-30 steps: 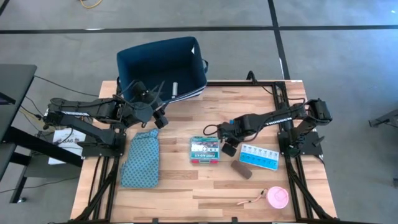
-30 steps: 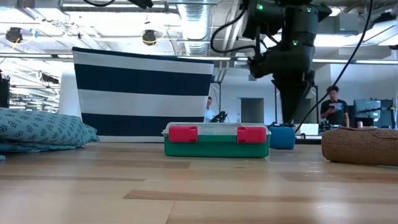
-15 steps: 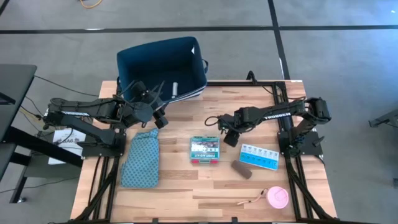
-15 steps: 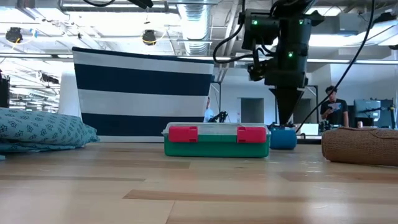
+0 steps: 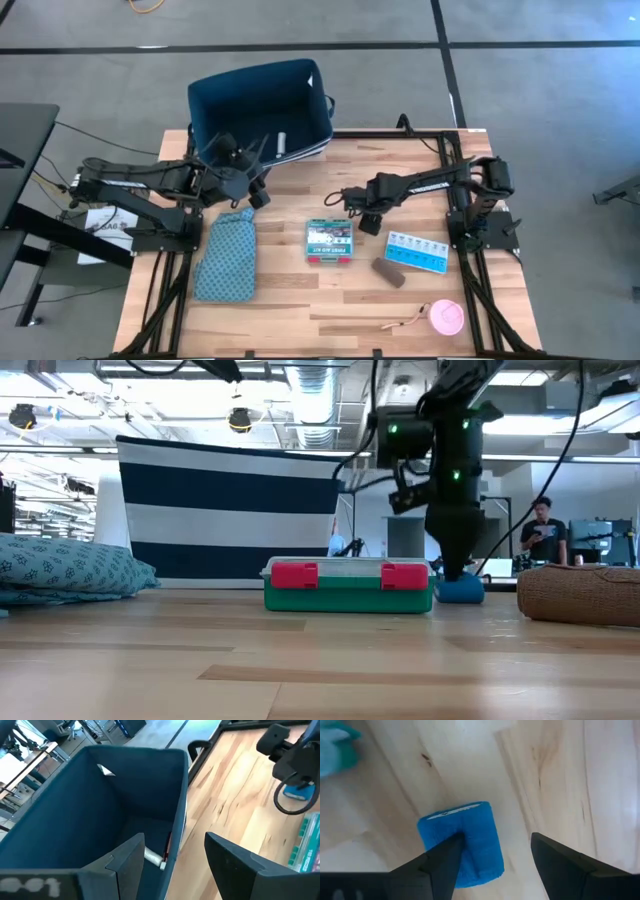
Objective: Pick & place medical supplies in basket/bin
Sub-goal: Put the blue bandage into the blue bin
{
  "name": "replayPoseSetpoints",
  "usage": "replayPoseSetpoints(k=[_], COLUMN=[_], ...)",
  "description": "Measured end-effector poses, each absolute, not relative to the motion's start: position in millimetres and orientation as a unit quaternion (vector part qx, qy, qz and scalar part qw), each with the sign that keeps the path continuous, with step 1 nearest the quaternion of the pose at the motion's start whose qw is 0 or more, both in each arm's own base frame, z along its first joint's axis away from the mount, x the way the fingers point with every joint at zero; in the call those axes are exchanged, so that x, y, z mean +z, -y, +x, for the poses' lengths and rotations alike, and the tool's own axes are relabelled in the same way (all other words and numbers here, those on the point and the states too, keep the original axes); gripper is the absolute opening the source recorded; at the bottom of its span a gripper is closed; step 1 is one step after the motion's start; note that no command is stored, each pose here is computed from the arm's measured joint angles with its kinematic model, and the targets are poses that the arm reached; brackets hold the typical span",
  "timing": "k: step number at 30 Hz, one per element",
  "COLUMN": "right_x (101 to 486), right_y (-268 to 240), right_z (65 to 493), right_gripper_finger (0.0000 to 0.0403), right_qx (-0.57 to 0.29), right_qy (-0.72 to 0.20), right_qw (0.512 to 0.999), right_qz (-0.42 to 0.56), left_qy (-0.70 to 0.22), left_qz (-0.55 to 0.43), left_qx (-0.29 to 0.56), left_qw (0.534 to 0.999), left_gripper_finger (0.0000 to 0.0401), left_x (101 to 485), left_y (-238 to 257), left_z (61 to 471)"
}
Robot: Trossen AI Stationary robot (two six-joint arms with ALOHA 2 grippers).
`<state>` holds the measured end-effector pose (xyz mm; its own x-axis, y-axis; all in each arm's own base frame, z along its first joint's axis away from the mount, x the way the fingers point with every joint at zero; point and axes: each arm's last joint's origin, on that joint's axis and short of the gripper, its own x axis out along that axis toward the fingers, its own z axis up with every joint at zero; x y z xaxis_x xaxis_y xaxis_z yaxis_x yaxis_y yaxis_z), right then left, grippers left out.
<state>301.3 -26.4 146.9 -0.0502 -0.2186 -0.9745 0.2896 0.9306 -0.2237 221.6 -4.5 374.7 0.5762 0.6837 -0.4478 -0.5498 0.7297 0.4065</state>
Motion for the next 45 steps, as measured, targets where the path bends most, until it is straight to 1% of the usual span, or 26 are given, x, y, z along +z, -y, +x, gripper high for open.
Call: replayPoseSetpoints(k=[3,7,12,14,16,18,23,26,32,35,39,45], right_x=[140.6,146.2,173.4,182.4,186.7,186.7,173.4,159.2,137.4,134.5,135.0,154.4], right_y=[29.1,29.4,26.9,25.5,23.2,19.9,4.4,-2.6,-1.8,-0.7,0.7,-1.8], right_z=[303.8,304.8,305.6,307.0,307.7,307.3,313.0,316.1,318.7,317.3,315.4,318.4], right_gripper_finger=[0.0233,0.0233,0.0233,0.0232,0.0232,0.0232,0.0234,0.0235,0.0235,0.0235,0.0234,0.0234], right_qx=[-0.183,-0.168,-0.144,-0.144,-0.140,-0.133,-0.084,-0.058,-0.076,-0.084,-0.098,-0.111], right_qy=[-0.712,-0.725,-0.723,-0.710,-0.702,-0.705,-0.723,-0.741,-0.766,-0.777,-0.784,-0.780], right_qw=[0.677,0.666,0.672,0.684,0.693,0.691,0.684,0.669,0.636,0.621,0.611,0.612], right_qz=[0.029,0.045,0.071,0.078,0.087,0.090,0.052,0.017,-0.047,-0.061,-0.052,-0.066], left_qy=[-0.309,-0.310,-0.305,-0.305,-0.305,-0.305,-0.306,-0.307,-0.309,-0.309,-0.309,-0.306], left_qz=[0.117,0.121,0.121,0.120,0.119,0.119,0.120,0.121,0.132,0.131,0.131,0.132], left_qx=[0.349,0.350,0.353,0.350,0.346,0.346,0.345,0.343,0.339,0.339,0.339,0.338], left_qw=[0.877,0.876,0.876,0.878,0.879,0.879,0.879,0.880,0.879,0.879,0.879,0.880], left_gripper_finger=[0.0199,0.0199,0.0199,0.0199,0.0199,0.0199,0.0199,0.0199,0.0199,0.0199,0.0199,0.0199], left_x=[366.4,365.0,365.9,366.0,366.0,366.0,365.8,365.8,366.1,366.2,366.1,366.7], left_y=[4.7,4.6,4.5,4.7,4.9,4.9,4.9,5.0,5.0,5.0,5.0,5.1], left_z=[222.6,222.8,223.4,223.7,224.0,224.0,224.0,224.0,224.3,224.4,224.4,225.0])
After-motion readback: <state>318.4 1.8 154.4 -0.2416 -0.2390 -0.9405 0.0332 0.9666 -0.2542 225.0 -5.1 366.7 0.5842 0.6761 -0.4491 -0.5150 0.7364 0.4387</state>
